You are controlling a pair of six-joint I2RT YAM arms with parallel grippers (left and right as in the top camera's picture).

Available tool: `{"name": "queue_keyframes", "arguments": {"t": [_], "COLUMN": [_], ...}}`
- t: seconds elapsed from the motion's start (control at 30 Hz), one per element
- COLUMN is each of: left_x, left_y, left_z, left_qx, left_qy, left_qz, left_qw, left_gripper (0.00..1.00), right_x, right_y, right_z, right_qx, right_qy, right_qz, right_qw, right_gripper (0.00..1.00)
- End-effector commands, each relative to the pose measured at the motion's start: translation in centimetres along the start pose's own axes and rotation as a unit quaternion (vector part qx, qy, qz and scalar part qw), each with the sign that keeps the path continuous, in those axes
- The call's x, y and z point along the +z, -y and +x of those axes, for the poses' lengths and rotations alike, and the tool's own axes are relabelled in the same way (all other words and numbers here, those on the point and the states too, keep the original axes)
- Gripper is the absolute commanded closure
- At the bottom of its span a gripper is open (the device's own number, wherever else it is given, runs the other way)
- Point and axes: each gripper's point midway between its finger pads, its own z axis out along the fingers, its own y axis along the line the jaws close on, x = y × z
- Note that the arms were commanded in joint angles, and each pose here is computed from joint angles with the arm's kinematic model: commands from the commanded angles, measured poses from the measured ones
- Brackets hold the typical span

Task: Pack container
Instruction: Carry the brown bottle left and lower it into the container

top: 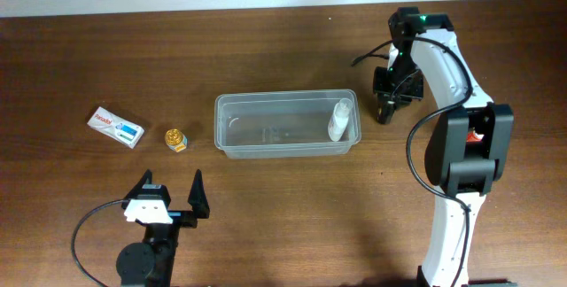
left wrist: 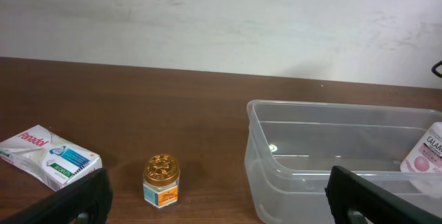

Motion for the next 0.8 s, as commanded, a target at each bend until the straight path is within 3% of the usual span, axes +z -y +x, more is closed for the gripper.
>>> {"name": "queue_keyframes", "arguments": {"t": [0.0, 0.43, 0.77], "left_x": [0.0, 0.0, 0.0], "left_y": [-0.1, -0.1, -0.1], "left_z": [0.1, 0.1, 0.1], "left_qx": [0.008, 0.008, 0.008], "left_qy": [0.001, 0.001, 0.0], "left_qz": [-0.001, -0.001, -0.001], "left_qw": [1.0, 1.0, 1.0], "left_gripper": [0.01, 0.01, 0.01], "right_x": [-2.0, -12.0, -18.4], "right_y": [-0.3, -2.4, -9.4], "right_z": [-0.9, -0.3, 2.1], "right_qx": [-0.01, -0.028, -0.114], "right_qy": [0.021, 0.086, 0.175], "right_qz": [-0.002, -0.03, -0.063], "right_qw": [1.0, 0.995, 0.976], "right_gripper": [0.79, 0.78, 0.77]}}
